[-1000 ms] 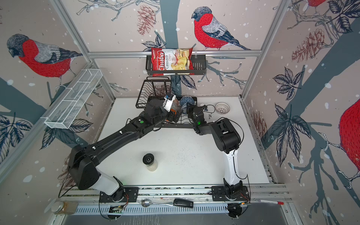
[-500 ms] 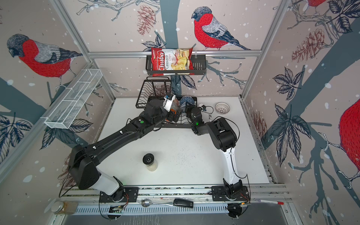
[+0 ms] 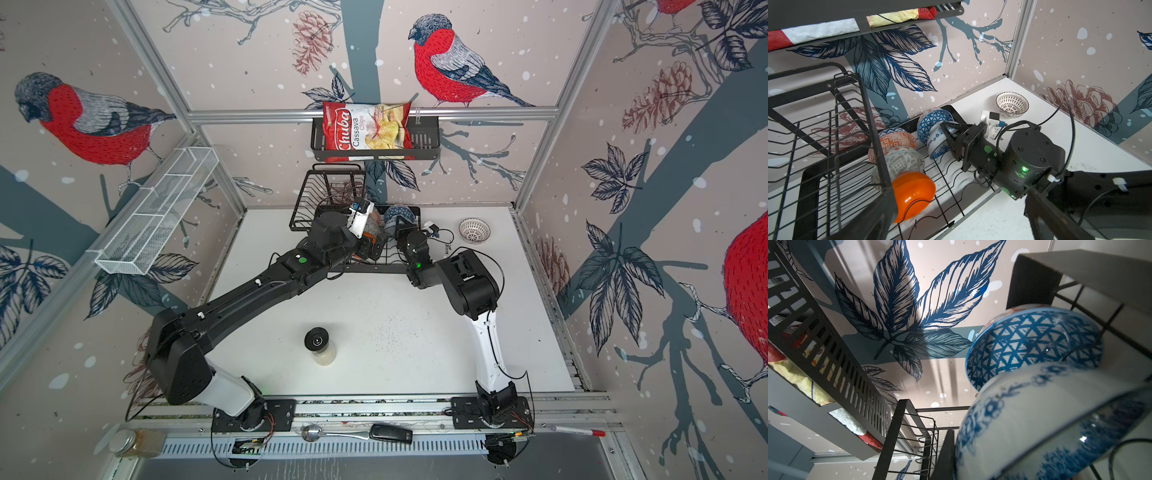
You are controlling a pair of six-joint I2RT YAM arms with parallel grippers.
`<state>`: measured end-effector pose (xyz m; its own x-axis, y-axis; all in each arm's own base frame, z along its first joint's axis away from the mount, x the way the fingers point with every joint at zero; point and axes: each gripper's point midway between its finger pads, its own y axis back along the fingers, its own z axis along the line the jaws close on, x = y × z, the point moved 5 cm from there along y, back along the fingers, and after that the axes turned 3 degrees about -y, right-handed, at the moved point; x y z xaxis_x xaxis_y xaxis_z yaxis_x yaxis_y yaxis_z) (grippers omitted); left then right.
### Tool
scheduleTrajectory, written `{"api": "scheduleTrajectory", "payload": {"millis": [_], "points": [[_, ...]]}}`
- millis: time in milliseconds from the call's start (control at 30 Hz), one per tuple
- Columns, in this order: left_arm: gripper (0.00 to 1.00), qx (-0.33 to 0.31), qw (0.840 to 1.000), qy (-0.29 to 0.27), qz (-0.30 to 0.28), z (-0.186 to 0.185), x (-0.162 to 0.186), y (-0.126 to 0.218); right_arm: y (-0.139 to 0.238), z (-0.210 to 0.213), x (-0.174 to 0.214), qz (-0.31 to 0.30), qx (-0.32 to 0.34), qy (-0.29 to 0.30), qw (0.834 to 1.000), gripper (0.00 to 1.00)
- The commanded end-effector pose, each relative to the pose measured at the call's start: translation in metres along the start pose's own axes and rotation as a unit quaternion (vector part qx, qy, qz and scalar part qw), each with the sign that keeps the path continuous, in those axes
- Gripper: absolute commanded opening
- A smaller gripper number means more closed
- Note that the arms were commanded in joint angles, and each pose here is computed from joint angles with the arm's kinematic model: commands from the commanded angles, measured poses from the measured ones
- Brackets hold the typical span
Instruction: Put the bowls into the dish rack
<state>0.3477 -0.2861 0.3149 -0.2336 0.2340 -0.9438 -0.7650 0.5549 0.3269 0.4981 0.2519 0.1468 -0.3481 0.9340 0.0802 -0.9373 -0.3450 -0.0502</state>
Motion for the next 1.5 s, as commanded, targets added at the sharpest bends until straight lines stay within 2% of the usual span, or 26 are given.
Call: {"api": "scheduleTrajectory", "payload": {"millis": [0,733,1467], "points": [[0.97,0.003,1.000,0.005,-0.020,0.000,-0.008,0.002,-0.001,0.014,0.002,-0.003,-0.033,0.005,0.999,0.00],[0.98,0.002,1.000,0.011,-0.019,0.003,-0.008,0.001,0.007,-0.004,0.006,-0.005,0.014,-0.005,1.000,0.00],[0.98,-0.006,1.000,0.011,-0.020,0.005,-0.008,0.003,0.009,-0.025,0.008,-0.012,0.062,-0.020,0.998,0.12]]}}
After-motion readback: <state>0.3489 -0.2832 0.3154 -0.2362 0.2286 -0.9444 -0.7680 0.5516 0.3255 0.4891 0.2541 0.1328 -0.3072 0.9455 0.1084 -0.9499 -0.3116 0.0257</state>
